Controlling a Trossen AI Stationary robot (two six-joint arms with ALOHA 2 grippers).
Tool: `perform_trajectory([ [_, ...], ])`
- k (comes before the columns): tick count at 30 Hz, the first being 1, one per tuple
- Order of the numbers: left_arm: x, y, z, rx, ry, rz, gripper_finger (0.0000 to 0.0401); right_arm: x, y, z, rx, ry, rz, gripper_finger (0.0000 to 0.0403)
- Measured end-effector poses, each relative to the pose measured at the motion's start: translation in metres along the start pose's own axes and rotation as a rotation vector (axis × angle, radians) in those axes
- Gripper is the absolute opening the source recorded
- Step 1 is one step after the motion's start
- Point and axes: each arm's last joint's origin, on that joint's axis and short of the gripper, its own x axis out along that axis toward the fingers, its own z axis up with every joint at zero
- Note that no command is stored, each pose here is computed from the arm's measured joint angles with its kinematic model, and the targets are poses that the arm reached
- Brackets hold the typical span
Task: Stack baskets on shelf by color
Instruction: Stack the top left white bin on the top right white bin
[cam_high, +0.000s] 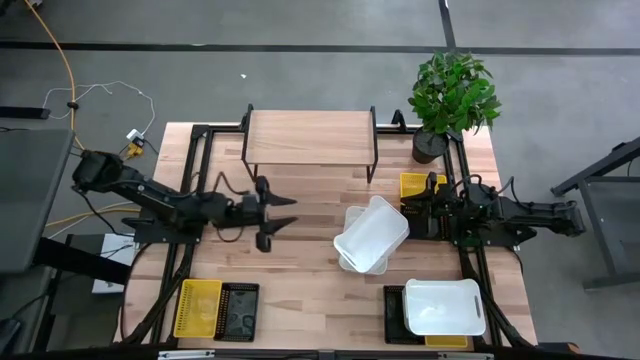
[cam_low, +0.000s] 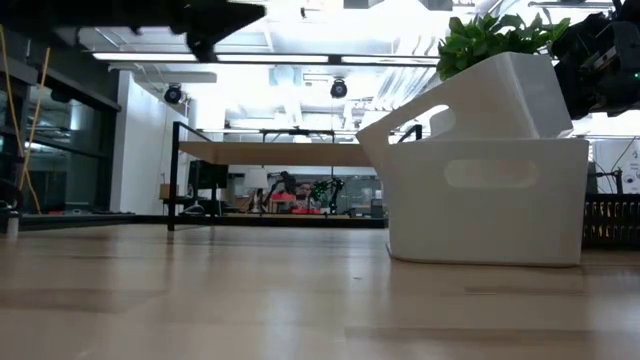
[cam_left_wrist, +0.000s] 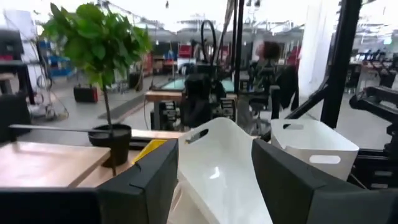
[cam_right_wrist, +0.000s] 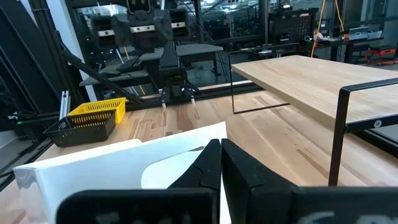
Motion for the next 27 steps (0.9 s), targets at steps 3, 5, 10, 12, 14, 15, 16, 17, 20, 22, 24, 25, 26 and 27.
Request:
perform_trajectory([
  [3, -0.013, 0.004, -0.009, 0.042, 0.019, -0.004, 0.0193, 0.000, 0.000, 0.000, 0.000, 0.000, 0.000, 0.0000],
  [5, -0.019, 0.007, -0.012, 0.063, 0.026, -0.011, 0.0193, 0.000, 0.000, 0.000, 0.000, 0.000, 0.000, 0.0000],
  [10, -0.026, 0.015, -0.008, 0.068, 0.008, -0.024, 0.0193, 0.000, 0.000, 0.000, 0.016, -0.001, 0.000, 0.0000],
  [12, -0.028, 0.018, -0.005, 0.064, 0.000, -0.051, 0.0193, 0.000, 0.000, 0.002, 0.032, -0.022, 0.003, 0.0000],
  [14, -0.029, 0.020, -0.003, 0.059, -0.004, -0.082, 0.0193, 0.000, 0.001, 0.008, 0.036, -0.082, 0.008, 0.0000],
  [15, -0.030, 0.022, -0.002, 0.060, 0.001, -0.097, 0.0193, -0.001, 0.001, 0.012, 0.040, -0.121, 0.008, 0.0000],
  [16, -0.032, 0.023, -0.001, 0.062, 0.004, -0.112, 0.0193, -0.001, 0.001, 0.016, 0.043, -0.170, 0.013, 0.0000],
  [17, -0.033, 0.024, -0.001, 0.063, 0.009, -0.124, 0.0193, -0.002, 0.002, 0.021, 0.046, -0.220, 0.019, 0.0000],
  [20, -0.036, 0.027, -0.001, 0.062, 0.038, -0.157, 0.0193, -0.006, 0.003, 0.033, 0.045, -0.351, 0.037, 0.0000],
  [22, -0.037, 0.028, -0.001, 0.046, 0.052, -0.170, 0.0193, -0.008, 0.004, 0.038, 0.023, -0.404, 0.040, 0.0000],
  [24, -0.038, 0.028, -0.002, 0.031, 0.070, -0.172, 0.0193, -0.009, 0.004, 0.041, -0.010, -0.413, 0.026, 0.0000],
  [25, -0.039, 0.028, -0.002, 0.025, 0.079, -0.173, 0.0193, -0.009, 0.003, 0.043, -0.012, -0.418, 0.012, 0.0000],
  [26, -0.039, 0.028, -0.003, 0.021, 0.081, -0.173, 0.0193, -0.010, 0.003, 0.046, -0.009, -0.429, -0.007, 0.0000],
  [27, -0.039, 0.028, -0.003, 0.015, 0.086, -0.173, 0.0193, -0.011, 0.003, 0.049, 0.000, -0.441, -0.029, 0.0000],
])
